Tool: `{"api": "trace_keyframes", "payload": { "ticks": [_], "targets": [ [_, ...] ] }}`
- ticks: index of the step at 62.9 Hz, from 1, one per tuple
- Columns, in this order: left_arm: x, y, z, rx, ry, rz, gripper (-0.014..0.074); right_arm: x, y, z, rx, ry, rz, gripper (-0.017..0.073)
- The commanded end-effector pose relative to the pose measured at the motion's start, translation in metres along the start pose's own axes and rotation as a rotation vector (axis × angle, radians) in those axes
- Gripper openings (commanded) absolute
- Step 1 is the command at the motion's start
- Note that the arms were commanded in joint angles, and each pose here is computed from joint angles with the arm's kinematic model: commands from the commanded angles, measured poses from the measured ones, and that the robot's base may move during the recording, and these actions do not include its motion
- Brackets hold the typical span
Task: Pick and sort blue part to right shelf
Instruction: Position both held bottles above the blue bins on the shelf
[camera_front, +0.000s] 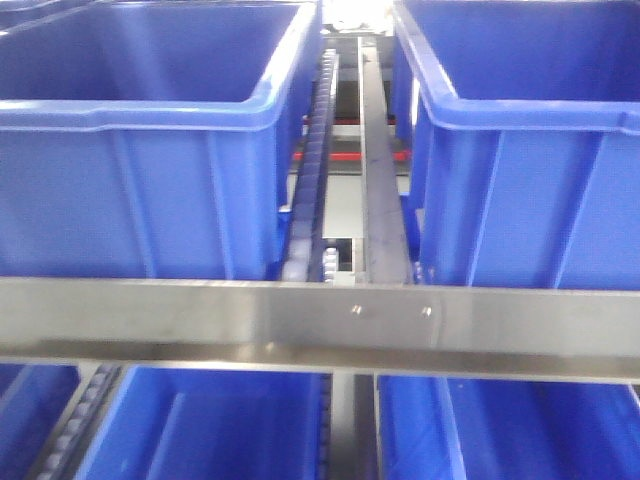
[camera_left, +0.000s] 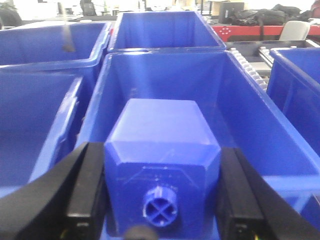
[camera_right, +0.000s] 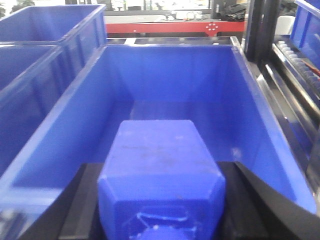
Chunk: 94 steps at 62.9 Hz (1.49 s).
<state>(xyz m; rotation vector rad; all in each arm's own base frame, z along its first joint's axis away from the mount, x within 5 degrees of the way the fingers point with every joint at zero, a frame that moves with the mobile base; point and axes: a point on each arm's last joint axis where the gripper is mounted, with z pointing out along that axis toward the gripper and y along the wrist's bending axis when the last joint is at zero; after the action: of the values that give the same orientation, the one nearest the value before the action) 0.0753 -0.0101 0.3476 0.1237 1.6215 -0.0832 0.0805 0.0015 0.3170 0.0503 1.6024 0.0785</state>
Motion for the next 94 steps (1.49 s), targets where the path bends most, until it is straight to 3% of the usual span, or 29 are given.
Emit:
{"api": "trace_keyframes", "payload": {
  "ticks": [1, 94],
  "targets": [
    [-0.0175, 0.0007, -0.0019, -0.005, -0.114, -0.011, 0.0354, -0.0174, 0.0012, -0.0015, -0.006, -0.113, -0.003, 0.0426],
    [-0.0175, 0.0007, -0.0019, -0.005, -0.114, -0.011, 0.0354, -0.0204, 0.0015, -0.0018, -0.009, -0.146, -0.003, 0.0426]
  ]
}}
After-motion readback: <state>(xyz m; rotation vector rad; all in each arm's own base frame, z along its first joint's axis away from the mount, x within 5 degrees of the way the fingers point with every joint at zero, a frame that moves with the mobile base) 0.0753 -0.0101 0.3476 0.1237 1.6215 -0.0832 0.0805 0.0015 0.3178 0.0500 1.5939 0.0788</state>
